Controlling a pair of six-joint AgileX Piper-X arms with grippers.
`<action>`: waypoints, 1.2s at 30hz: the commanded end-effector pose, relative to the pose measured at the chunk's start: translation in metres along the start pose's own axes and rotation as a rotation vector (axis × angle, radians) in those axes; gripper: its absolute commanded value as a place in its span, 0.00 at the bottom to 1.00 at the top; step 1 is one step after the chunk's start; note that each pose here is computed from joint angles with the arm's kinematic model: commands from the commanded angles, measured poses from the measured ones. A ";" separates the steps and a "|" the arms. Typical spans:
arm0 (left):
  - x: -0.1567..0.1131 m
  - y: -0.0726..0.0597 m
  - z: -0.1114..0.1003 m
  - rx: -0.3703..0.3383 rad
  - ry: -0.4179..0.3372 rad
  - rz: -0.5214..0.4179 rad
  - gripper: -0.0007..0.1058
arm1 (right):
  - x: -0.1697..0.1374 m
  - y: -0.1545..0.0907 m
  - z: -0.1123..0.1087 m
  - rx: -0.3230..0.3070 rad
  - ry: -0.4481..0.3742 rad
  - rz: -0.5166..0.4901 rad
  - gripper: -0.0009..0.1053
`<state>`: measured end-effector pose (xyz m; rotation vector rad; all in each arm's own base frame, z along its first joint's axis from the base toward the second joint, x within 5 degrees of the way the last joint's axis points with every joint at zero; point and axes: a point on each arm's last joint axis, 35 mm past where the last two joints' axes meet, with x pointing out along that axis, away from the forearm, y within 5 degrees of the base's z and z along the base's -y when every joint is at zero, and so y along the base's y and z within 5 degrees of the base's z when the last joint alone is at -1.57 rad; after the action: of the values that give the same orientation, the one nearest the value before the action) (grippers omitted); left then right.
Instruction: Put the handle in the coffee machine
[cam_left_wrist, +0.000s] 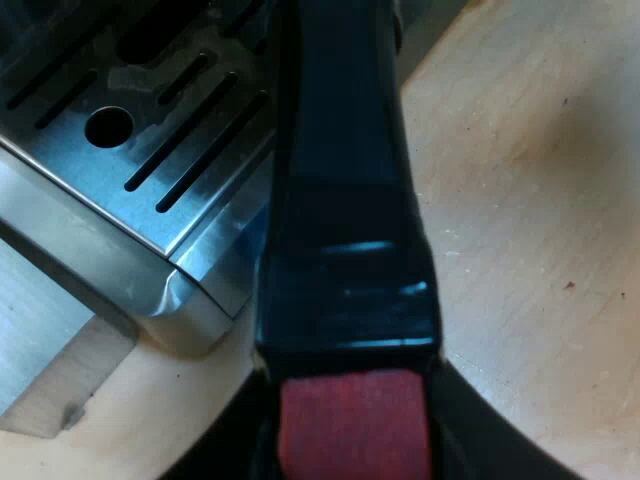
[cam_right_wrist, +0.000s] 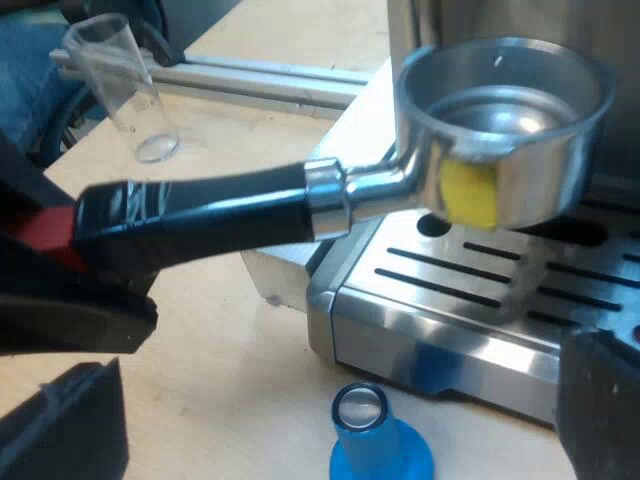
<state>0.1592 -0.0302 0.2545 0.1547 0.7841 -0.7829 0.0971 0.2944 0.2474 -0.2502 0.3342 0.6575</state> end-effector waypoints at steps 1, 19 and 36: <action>-0.002 0.000 0.005 0.017 -0.047 -0.018 0.01 | 0.004 0.004 0.001 0.021 -0.036 0.001 0.83; 0.017 0.011 0.002 0.114 0.000 -0.089 0.01 | 0.009 0.003 -0.001 0.014 -0.058 -0.115 0.83; 0.011 0.037 0.002 0.050 -0.129 -0.091 0.01 | 0.015 0.004 0.000 -0.048 -0.104 -0.233 0.83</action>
<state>0.1881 -0.0101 0.2365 0.1186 0.7183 -0.8468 0.1057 0.3035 0.2420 -0.2828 0.2010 0.4565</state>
